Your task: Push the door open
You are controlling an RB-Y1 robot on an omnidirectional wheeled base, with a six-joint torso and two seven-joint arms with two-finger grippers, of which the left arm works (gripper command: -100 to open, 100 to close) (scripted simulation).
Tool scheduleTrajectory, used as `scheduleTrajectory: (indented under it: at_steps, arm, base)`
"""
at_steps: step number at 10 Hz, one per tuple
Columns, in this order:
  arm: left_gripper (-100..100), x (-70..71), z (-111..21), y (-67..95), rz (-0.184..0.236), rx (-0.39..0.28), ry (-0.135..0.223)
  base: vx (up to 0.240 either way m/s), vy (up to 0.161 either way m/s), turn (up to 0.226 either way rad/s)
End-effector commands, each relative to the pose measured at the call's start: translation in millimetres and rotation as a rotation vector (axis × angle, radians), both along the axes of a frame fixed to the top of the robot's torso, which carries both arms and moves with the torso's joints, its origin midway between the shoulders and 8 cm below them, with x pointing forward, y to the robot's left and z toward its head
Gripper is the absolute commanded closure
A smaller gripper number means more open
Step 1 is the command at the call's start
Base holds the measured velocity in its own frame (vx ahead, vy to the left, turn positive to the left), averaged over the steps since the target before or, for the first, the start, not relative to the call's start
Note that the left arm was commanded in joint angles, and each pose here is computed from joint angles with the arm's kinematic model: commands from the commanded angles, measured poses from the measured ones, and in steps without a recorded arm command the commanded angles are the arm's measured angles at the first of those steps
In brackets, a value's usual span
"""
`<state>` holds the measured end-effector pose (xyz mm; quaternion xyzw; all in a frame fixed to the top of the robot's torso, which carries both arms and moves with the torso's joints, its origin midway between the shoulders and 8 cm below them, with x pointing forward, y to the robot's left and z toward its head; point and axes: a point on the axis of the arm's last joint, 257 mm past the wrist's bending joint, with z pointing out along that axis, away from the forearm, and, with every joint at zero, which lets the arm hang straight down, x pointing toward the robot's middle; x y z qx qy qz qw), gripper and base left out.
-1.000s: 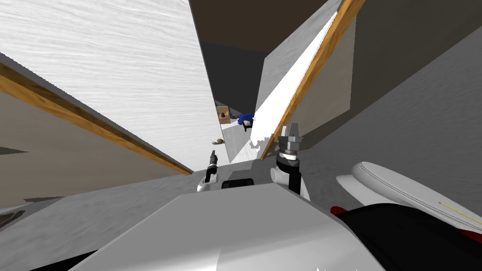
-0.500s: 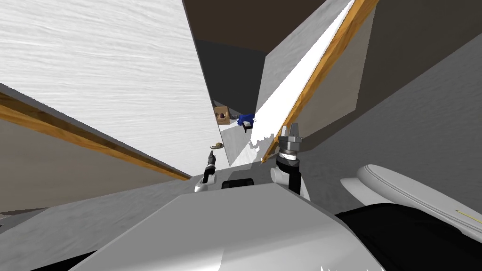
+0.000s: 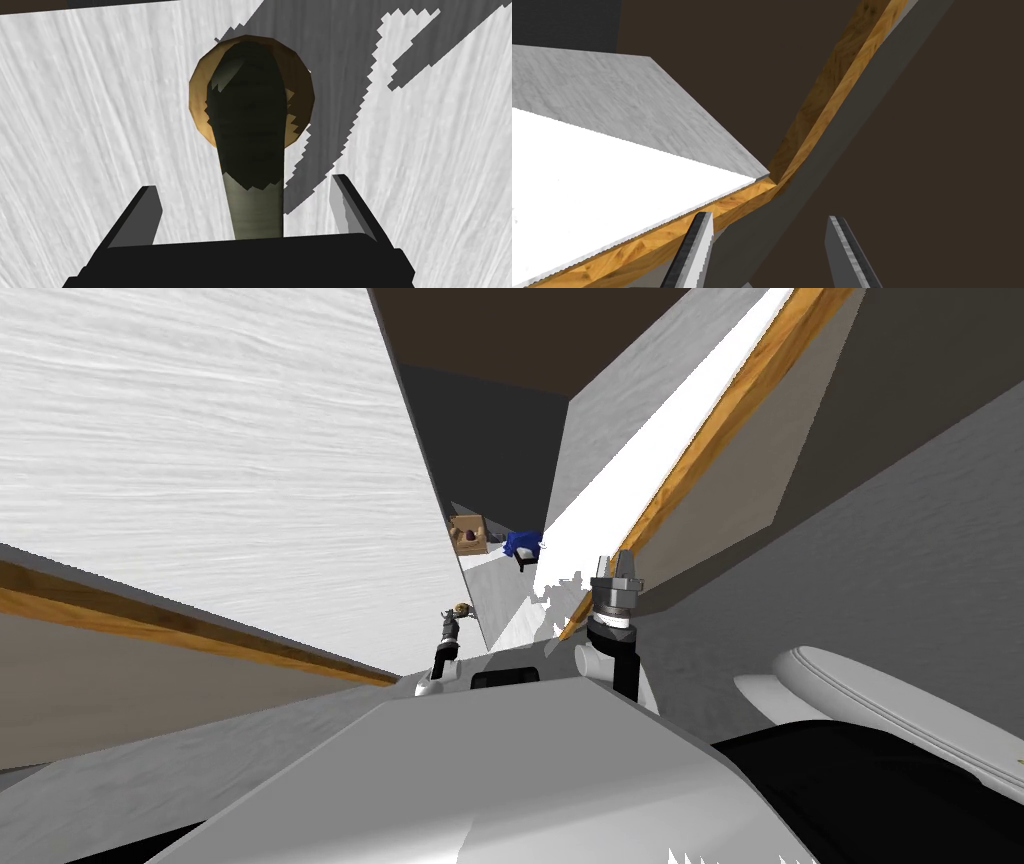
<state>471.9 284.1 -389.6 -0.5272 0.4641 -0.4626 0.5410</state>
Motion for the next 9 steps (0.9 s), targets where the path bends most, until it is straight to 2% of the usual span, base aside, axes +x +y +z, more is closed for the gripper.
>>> scheduleTrajectory:
  at_steps: [1,2,7,8,9]
  arm:
    - [-100,0.0,0.0,0.0,0.0,0.0,0.0]
    - [100,0.0,0.0,0.0,0.0,0.0,0.0]
    - [100,0.0,0.0,0.0,0.0,0.0,0.0]
    - [100,-2.4,-2.0,13.5,0.019,0.01,0.008]
    - [100,-2.9,-1.5,19.1,0.027,0.014,0.008]
  base:
    - [0.085,0.01,-0.005]
    - [-0.011,-0.001,0.006]
    - [-0.016,-0.002,-0.001]
    - [0.111,-0.035,0.028]
    - [0.158,-0.045,0.049]
